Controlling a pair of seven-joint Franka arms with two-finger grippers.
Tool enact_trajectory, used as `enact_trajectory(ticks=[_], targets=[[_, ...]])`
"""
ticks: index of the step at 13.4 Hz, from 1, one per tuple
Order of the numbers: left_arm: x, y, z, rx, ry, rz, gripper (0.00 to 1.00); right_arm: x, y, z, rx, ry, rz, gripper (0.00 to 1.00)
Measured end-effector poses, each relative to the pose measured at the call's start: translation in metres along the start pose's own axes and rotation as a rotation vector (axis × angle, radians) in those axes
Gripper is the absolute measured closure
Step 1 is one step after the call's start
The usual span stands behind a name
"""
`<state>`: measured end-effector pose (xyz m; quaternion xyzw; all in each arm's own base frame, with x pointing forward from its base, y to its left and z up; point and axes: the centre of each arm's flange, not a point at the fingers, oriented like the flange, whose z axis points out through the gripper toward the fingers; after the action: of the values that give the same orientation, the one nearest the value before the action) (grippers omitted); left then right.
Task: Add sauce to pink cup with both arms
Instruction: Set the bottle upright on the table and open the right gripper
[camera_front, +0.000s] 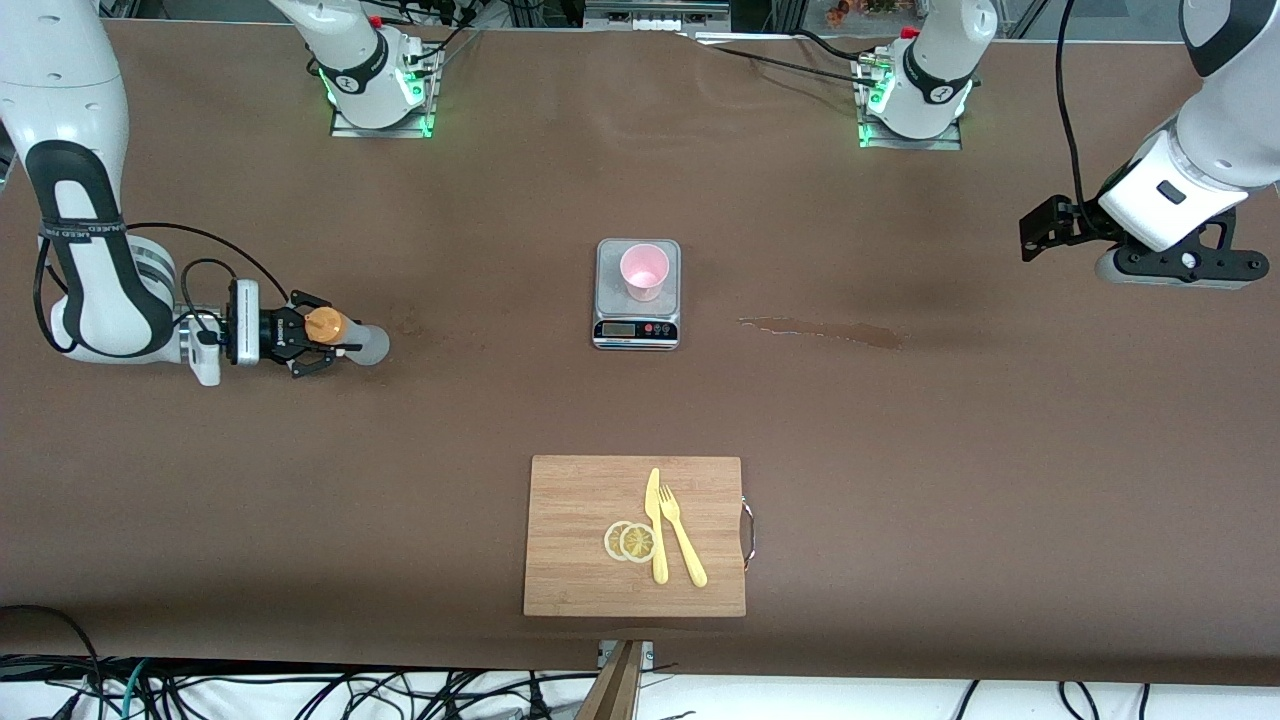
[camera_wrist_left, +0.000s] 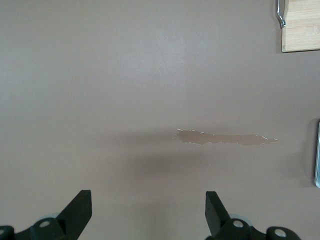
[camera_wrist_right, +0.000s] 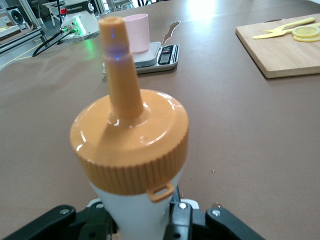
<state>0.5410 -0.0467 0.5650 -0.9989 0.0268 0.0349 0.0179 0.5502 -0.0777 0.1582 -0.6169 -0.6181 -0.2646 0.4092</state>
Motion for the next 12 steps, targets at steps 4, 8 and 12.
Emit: enact_trajectory(ticks=[4, 8, 12], targets=[[0.0, 0.0, 0.0, 0.0, 0.0, 0.0, 0.0, 0.0, 0.0, 0.0, -0.003, 0.003, 0.002, 0.57], [0.0, 0.0, 0.0, 0.0, 0.0, 0.0, 0.0, -0.001, 0.001, -0.012, -0.027, -0.009, 0.003, 0.15], [0.0, 0.0, 0.0, 0.0, 0.0, 0.0, 0.0, -0.002, -0.004, -0.038, -0.04, -0.052, -0.005, 0.0]])
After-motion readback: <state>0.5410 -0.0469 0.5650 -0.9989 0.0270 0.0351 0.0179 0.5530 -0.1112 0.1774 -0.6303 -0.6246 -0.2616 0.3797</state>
